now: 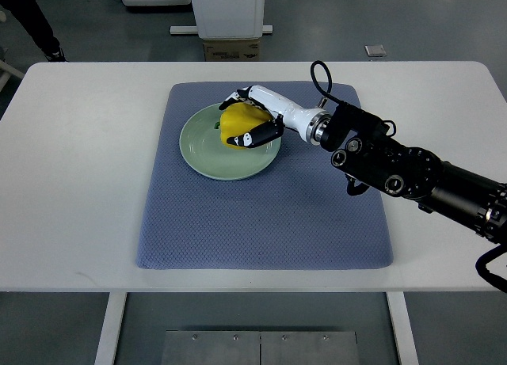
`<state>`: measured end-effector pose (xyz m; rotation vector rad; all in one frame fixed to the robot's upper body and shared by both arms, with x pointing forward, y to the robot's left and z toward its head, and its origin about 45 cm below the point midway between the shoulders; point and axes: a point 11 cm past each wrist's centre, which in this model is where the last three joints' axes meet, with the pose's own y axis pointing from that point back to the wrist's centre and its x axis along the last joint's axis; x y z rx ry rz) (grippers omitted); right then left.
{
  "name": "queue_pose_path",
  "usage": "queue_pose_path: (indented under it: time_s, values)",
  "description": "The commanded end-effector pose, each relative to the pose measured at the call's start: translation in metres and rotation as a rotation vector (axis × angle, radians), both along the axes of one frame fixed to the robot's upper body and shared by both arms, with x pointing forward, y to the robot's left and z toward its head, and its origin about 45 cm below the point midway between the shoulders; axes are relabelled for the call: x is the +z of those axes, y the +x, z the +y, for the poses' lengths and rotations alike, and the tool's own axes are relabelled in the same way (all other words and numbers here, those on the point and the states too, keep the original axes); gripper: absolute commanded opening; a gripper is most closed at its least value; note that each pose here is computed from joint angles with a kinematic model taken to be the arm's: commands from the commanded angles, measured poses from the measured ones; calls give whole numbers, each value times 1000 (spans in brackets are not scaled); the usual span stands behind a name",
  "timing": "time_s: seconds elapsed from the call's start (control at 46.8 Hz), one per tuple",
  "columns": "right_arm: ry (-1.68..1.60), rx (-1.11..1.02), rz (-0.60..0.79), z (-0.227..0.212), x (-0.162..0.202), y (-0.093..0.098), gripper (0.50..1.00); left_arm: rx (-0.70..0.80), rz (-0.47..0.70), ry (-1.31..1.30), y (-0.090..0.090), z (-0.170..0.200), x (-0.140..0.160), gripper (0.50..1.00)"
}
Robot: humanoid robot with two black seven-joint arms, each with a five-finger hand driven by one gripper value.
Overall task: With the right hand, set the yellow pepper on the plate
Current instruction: 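Carry the pepper with the right hand over the green plate, then lower the pepper onto the plate and open the right hand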
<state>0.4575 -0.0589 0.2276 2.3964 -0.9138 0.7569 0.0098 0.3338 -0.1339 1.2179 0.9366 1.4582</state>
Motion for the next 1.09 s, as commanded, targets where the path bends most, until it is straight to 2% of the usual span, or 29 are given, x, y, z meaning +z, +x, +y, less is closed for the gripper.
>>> queue_pose_path:
  time_s: [0.0, 0.428, 0.492, 0.641, 0.684, 0.791, 0.855, 1.069]
  values:
    - [-8, -8, 9, -1, -2, 0, 500, 0, 0, 0, 0, 0, 0, 1000]
    - [-44, -60, 64, -6, -13, -1, 500, 0, 0, 0, 0, 0, 0, 1000]
    - [-38, -63, 72, -6, -14, -2, 568, 0, 0, 0, 0, 0, 0, 1000]
    - [-32, -61, 78, -5, -16, -3, 692, 0, 0, 0, 0, 0, 0, 1000]
    - [-31, -61, 77, -5, -16, -3, 759, 0, 0, 0, 0, 0, 0, 1000]
    - [-20, -63, 82, -5, -15, -3, 972, 0, 0, 0, 0, 0, 0, 1000]
    - [-10, -67, 88, -5, -15, -3, 993, 0, 0, 0, 0, 0, 0, 1000]
    - [-1, -72, 89, -5, -13, -2, 998, 0, 0, 0, 0, 0, 0, 1000]
